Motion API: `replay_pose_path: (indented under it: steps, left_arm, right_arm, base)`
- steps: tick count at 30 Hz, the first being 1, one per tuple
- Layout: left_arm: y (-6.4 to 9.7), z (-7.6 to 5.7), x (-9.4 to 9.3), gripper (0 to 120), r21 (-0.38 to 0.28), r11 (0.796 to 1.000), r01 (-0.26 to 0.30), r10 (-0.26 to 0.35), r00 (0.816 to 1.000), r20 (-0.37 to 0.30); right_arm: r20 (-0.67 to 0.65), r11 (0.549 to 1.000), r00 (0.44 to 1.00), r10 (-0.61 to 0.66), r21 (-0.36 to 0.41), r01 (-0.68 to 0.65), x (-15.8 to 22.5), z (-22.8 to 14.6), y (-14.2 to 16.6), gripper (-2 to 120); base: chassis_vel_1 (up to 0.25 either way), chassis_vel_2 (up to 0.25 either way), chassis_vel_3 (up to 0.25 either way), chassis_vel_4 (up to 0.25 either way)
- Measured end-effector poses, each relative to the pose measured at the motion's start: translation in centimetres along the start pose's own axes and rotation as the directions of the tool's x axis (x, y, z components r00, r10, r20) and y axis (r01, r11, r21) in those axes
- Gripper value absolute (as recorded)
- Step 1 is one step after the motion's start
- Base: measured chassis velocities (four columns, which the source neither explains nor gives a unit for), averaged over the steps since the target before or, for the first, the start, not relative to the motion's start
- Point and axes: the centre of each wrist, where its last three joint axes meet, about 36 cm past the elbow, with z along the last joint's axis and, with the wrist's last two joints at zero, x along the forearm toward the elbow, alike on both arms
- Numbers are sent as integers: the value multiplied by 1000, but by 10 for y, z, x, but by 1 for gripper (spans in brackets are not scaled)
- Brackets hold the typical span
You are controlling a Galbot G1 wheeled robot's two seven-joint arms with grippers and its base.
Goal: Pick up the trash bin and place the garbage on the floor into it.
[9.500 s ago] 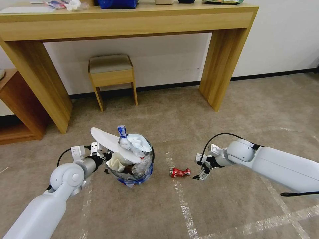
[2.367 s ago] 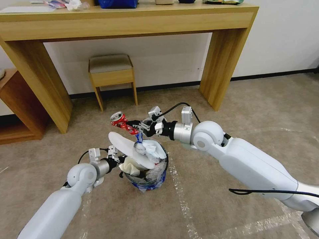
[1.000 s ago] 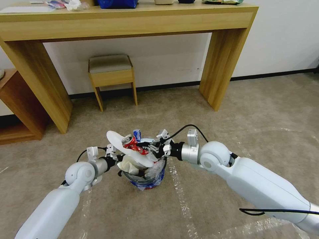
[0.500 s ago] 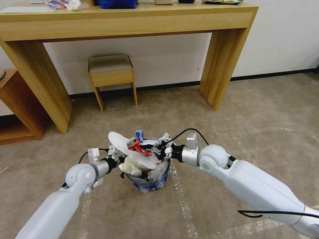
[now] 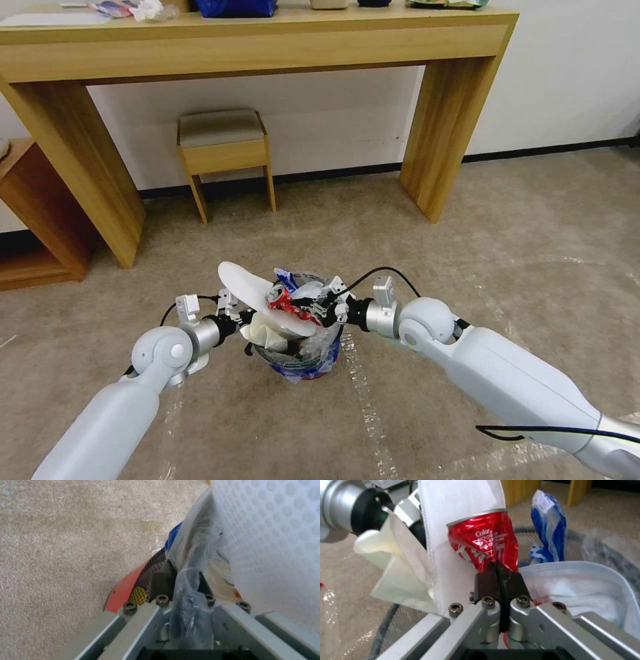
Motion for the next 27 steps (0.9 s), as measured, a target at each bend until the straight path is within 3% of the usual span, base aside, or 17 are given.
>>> replay_pose_path:
  steps: [16,27]
  left_arm:
    - [3,1,0,1,5,1000,10,-10,1000,-2]
    - [3,1,0,1,8,1000,14,-14,1000,1]
  right_arm:
    - [-11,1000,1000,28,12,-28,-1,5,-3,0]
    - [-2,1000,1000,29,11,-29,-2,8,2,36]
  base:
    - [0,0,0,0]
    - [0,0,0,0]
